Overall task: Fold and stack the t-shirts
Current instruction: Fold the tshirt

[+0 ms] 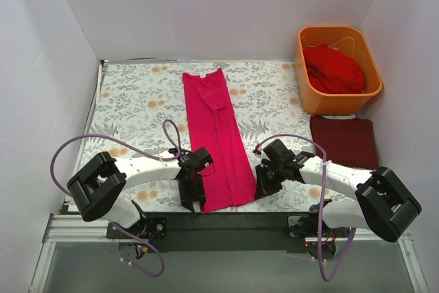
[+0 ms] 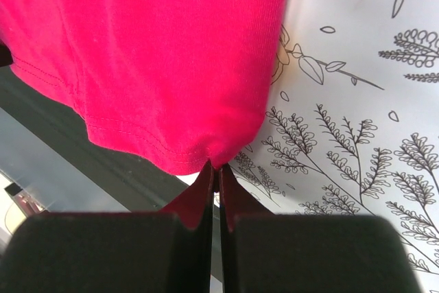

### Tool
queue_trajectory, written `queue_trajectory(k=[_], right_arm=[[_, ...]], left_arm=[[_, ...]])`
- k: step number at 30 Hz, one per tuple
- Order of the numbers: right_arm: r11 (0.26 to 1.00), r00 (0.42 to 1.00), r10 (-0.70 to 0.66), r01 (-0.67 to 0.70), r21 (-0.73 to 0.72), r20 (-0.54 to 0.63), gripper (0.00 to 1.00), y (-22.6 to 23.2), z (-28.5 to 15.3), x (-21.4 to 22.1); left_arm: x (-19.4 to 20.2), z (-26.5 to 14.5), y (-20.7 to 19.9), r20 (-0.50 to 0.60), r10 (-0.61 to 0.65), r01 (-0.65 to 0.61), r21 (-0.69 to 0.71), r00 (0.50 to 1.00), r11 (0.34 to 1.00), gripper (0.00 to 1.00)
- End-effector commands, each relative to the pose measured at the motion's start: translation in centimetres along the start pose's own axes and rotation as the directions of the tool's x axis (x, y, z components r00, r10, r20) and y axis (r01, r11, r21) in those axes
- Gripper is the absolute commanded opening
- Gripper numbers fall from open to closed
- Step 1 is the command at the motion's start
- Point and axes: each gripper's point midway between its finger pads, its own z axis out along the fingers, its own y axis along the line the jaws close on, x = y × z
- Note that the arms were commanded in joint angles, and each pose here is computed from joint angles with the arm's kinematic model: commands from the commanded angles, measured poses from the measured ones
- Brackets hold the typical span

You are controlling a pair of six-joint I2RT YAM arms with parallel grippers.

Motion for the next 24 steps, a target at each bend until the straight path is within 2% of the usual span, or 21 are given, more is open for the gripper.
queue_trajectory(k=[1,5,17,19,24], right_arm=[[0.999,1.000,-0.025,0.025,-0.024,-0.006,0.02,0.3,0.2,0.1],[0.999,1.000,-0.030,0.029,-0.028,-0.005,0.02,0.5,0.2,-0.1],[0.999,0.999,-0.033,0.032,-0.031,-0.006,0.02,0.5,0.2,-0.1],[0.999,0.999,-0.032,0.032,-0.030,-0.008,0.02,0.5,0.2,-0.1],[0.999,0.999,-0.033,0.032,-0.043,-0.010,0.01,0.8,0.1,0.0]], left_arm=[[-0.1,0.0,-1.0,0.005,0.007,-0.007,0.019,1.000,1.000,0.34],[-0.4,-0.7,-2.2,0.024,0.013,-0.014,0.060,1.000,0.998,0.36],[-0.6,0.3,-2.2,0.011,0.012,-0.013,0.043,1.000,0.999,0.35],[-0.6,0.4,-2.3,0.007,0.016,-0.016,0.038,1.000,0.999,0.30],[-0.4,0.6,-1.8,0.000,0.008,-0.008,0.023,1.000,1.000,0.06]])
